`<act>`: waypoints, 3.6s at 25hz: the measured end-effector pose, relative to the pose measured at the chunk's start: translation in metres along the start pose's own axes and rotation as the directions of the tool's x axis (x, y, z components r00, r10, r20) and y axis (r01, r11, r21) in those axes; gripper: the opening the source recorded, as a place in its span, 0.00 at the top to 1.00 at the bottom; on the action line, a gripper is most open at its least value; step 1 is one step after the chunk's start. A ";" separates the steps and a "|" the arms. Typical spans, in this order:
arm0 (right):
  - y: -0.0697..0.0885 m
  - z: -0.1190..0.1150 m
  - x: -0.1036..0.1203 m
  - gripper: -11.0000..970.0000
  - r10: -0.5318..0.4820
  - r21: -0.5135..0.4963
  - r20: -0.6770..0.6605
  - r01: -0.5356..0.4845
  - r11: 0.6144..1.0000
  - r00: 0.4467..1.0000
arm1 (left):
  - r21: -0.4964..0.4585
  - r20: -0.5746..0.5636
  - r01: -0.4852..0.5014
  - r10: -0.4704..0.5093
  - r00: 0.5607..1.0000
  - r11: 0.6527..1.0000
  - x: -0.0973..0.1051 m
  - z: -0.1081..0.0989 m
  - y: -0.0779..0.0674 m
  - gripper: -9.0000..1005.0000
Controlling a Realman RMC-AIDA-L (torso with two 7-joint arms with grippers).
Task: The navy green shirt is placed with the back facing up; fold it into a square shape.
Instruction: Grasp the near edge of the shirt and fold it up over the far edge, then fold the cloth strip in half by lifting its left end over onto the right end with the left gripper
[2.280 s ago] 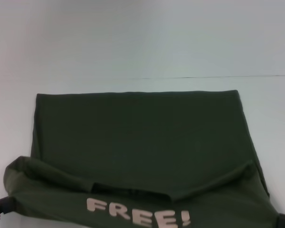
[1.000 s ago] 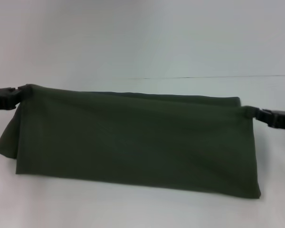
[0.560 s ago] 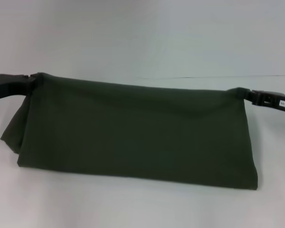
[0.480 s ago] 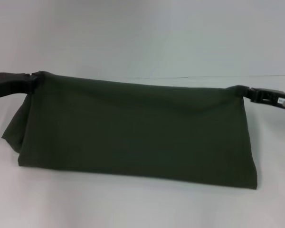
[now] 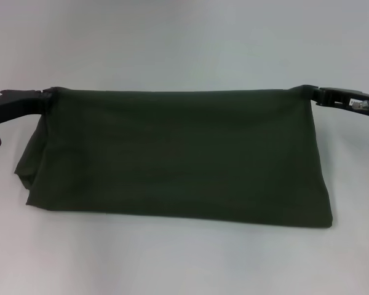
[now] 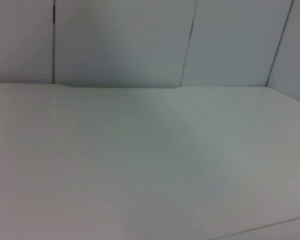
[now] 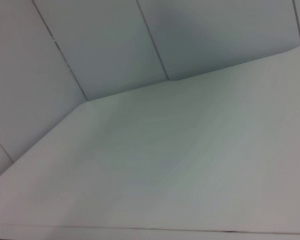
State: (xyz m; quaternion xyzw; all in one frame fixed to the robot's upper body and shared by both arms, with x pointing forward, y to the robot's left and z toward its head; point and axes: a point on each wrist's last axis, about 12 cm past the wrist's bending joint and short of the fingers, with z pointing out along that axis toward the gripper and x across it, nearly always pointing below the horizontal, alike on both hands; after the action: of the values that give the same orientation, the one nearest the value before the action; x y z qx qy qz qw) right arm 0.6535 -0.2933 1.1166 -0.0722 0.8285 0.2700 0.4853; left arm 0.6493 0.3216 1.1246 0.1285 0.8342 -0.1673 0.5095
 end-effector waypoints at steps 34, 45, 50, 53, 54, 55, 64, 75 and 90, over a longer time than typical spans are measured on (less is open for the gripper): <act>0.000 0.006 0.006 0.46 0.030 0.049 0.037 -0.032 0.998 0.999 | -0.079 0.106 0.068 -0.060 0.993 0.995 0.008 -0.005 -0.009 0.57; -0.012 -0.024 0.013 0.17 0.162 -0.035 0.023 -0.161 0.986 0.986 | 0.276 0.109 0.059 -0.093 0.990 0.959 0.027 -0.049 -0.031 0.20; -0.020 -0.031 0.008 0.16 0.216 -0.011 -0.054 -0.216 0.976 0.975 | 0.376 0.116 0.053 -0.104 0.988 0.925 0.038 -0.066 -0.036 0.15; -0.020 -0.035 0.006 0.16 0.244 -0.028 -0.087 -0.247 0.969 0.966 | 0.376 0.114 0.076 -0.127 0.985 0.923 0.047 -0.072 -0.035 0.15; -0.019 -0.036 0.006 0.16 0.251 -0.039 -0.096 -0.256 0.966 0.963 | 0.372 0.112 0.084 -0.134 0.985 0.925 0.050 -0.074 -0.035 0.15; -0.018 -0.037 0.006 0.16 0.255 -0.053 -0.106 -0.261 0.964 0.961 | 0.363 0.106 0.097 -0.145 0.984 0.927 0.054 -0.075 -0.034 0.15; -0.005 -0.032 0.014 0.16 0.261 -0.113 -0.143 -0.278 0.954 0.955 | 0.186 0.069 0.307 -0.324 0.943 0.933 0.088 -0.074 -0.010 0.15; -0.002 -0.022 0.016 0.17 0.268 -0.081 -0.124 -0.279 0.957 0.955 | 0.045 -0.015 0.387 -0.386 0.922 0.921 0.106 -0.073 0.005 0.15; -0.003 -0.023 0.021 0.17 0.280 -0.074 -0.130 -0.291 0.954 0.951 | -0.031 -0.109 0.300 -0.302 0.947 0.953 0.109 -0.051 0.002 0.15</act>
State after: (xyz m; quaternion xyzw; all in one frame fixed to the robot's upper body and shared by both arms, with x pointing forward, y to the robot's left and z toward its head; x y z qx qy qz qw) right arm 0.6266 -0.3045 1.1067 0.0104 0.8441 0.3704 0.3876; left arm 0.5595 0.3491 1.0484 0.0053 0.8726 -0.2296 0.4311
